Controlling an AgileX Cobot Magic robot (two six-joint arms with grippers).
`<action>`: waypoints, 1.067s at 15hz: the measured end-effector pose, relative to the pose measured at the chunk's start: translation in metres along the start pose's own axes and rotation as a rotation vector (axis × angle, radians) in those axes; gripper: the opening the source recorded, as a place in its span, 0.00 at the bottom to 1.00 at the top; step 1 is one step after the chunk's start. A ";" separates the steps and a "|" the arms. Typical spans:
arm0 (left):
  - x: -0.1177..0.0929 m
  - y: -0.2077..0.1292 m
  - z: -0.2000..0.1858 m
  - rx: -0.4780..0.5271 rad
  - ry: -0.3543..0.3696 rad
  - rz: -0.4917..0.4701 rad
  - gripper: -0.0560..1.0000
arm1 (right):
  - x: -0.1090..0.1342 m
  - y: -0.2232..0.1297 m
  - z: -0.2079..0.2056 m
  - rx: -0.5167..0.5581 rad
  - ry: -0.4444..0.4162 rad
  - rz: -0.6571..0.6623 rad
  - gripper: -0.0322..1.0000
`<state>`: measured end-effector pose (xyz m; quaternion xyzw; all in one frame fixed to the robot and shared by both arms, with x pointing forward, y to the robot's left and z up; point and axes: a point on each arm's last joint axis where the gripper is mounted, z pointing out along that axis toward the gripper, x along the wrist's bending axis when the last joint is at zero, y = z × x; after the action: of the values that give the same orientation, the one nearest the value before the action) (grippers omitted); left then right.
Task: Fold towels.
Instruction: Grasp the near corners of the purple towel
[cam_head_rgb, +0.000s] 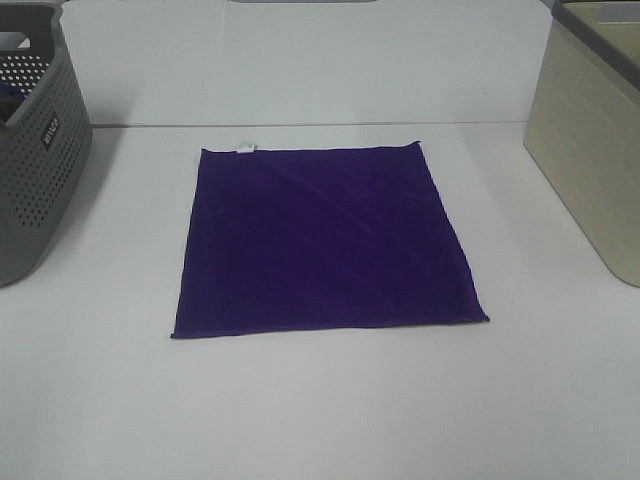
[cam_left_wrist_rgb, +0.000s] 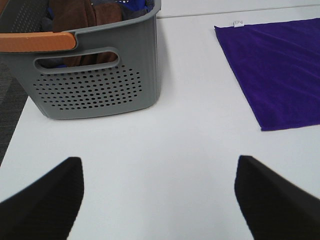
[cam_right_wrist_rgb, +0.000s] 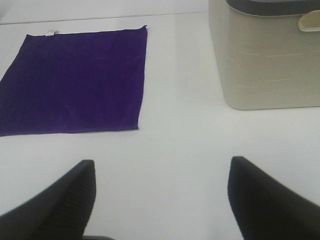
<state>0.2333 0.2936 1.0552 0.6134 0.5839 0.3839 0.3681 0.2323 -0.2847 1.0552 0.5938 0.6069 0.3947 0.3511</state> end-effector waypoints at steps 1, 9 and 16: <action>0.000 0.000 0.000 0.000 -0.002 0.001 0.77 | 0.000 0.000 0.000 0.000 0.000 0.000 0.74; 0.000 0.000 0.000 0.000 -0.002 0.001 0.77 | 0.000 0.000 0.000 0.000 0.000 0.000 0.74; 0.000 0.000 0.000 0.000 -0.001 0.001 0.97 | -0.002 0.000 0.000 0.002 -0.017 -0.009 0.95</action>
<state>0.2332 0.2937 1.0552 0.6140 0.5833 0.3838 0.3681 0.2323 -0.2862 1.0549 0.5946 0.6070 0.3876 0.3574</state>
